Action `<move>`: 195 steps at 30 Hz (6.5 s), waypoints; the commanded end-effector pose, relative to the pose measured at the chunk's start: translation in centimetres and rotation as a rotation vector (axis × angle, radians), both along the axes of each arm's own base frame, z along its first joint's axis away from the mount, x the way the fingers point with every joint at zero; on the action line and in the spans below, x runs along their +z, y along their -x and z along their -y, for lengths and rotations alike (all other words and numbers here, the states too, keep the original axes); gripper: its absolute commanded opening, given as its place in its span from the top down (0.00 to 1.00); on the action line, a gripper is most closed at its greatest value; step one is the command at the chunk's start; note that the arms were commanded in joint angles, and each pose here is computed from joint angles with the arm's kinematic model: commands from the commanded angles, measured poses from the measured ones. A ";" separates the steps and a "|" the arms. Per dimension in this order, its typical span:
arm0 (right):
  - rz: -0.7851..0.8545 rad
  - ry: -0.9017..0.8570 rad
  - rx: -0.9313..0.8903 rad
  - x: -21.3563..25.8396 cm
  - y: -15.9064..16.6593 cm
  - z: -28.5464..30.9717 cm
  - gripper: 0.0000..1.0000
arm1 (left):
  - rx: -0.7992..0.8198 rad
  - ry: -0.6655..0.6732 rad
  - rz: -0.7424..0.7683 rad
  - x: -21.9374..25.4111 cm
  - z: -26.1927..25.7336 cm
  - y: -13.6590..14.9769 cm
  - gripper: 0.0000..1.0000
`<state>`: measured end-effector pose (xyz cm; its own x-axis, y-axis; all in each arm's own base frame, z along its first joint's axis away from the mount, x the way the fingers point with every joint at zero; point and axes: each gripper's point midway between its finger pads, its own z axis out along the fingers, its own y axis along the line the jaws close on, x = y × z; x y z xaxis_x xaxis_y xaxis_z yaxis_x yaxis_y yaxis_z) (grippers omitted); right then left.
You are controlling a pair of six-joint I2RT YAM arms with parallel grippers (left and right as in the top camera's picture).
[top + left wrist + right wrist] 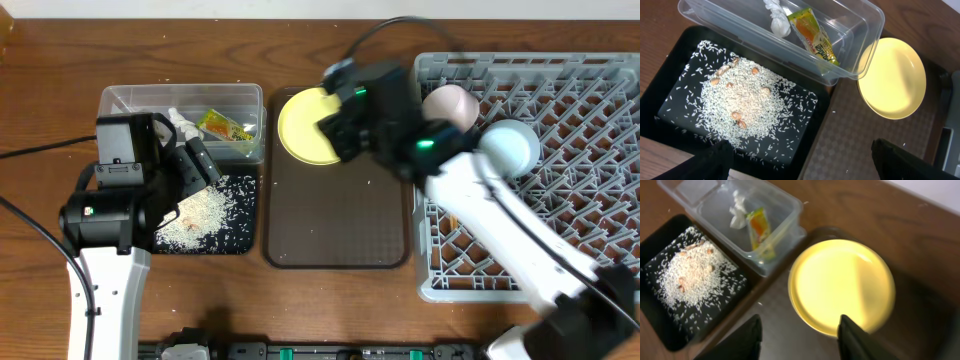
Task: Sort waste into correct bins and load items into the dishwasher rack
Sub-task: 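Move right gripper back to the yellow plate and grasp its edge, then lift the yellow plate with right gripper and stand it in the rack, then open right gripper and withdraw it from the plate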
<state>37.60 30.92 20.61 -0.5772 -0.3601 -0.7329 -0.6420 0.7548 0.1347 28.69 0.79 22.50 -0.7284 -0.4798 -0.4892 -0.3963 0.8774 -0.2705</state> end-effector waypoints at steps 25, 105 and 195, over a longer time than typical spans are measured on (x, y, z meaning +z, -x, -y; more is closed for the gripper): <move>-0.099 0.263 -0.029 -19.9 -1.9 -4.2 0.42 | 0.004 0.003 -0.004 -0.1 -0.1 0.0 0.09; -0.356 -0.821 -0.390 0.9 6.0 28.0 0.99 | 0.004 0.003 -0.004 -0.1 -0.1 0.0 0.09; -0.168 0.126 -1.139 4.2 7.8 44.3 0.01 | 0.004 0.003 -0.004 -0.1 -0.1 0.0 0.09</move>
<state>29.84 -13.16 24.32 -0.7025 0.3819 -0.6005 0.4411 0.8959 0.0537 28.69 0.79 22.50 -0.7284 -0.4798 -0.4892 -0.3963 0.8774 -0.2705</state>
